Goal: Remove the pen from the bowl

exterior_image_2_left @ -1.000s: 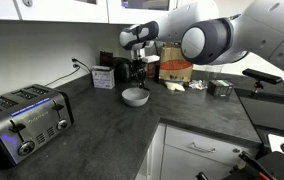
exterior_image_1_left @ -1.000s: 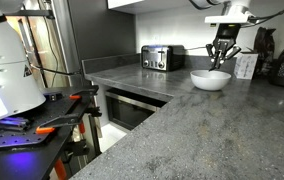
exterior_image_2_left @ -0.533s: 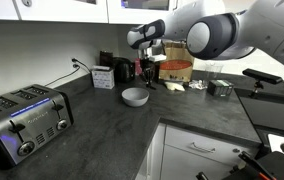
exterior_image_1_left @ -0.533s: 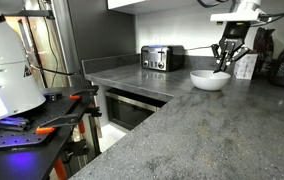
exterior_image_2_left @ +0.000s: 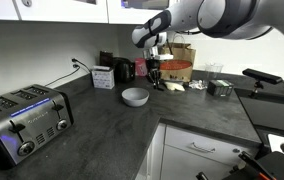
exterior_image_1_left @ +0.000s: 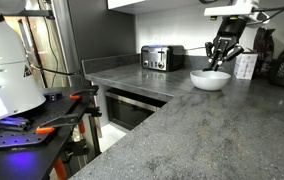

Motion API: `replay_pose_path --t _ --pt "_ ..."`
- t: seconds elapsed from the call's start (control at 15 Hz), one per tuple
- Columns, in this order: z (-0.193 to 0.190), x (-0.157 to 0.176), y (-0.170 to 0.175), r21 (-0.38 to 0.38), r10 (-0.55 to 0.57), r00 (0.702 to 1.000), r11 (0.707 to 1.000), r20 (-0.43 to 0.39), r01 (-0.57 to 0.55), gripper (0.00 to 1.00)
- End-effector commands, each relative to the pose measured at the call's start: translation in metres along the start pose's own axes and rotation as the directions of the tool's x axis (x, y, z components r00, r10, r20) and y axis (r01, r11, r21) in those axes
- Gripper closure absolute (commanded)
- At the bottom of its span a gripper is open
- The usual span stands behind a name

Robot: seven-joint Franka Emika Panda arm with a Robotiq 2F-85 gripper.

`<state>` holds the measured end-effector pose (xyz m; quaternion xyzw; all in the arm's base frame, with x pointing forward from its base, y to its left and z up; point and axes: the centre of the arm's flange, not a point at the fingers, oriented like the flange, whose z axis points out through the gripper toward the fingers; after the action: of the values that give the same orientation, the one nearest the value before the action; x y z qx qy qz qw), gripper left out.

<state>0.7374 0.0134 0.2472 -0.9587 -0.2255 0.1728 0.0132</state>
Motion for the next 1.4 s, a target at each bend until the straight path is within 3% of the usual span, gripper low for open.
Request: replay_pose_path --t 0.0,0.27,0.53,0.93,1.0,1.07,1.33 --pt "0.006 -0.080 -0.021 0.013 0.064 0.998 0.998 -0.021 -0.064 0.96" --pt "0.021 -0.103 -0.006 0.029 0.098 0.994 0.995 -0.044 -0.097 0.96" --pt "0.050 -0.124 0.005 0.074 0.125 0.980 0.991 -0.154 -0.115 0.96" --pt "0.111 -0.132 -0.018 0.072 0.099 0.991 0.993 -0.095 -0.092 0.96" --pt "0.115 -0.133 -0.022 0.067 0.106 0.989 0.993 -0.100 -0.100 0.61" --pt "0.116 -0.134 -0.026 0.057 0.107 0.988 0.993 -0.111 -0.101 0.60" --pt "0.097 -0.145 -0.032 -0.031 0.125 0.968 0.990 -0.217 -0.134 0.31"
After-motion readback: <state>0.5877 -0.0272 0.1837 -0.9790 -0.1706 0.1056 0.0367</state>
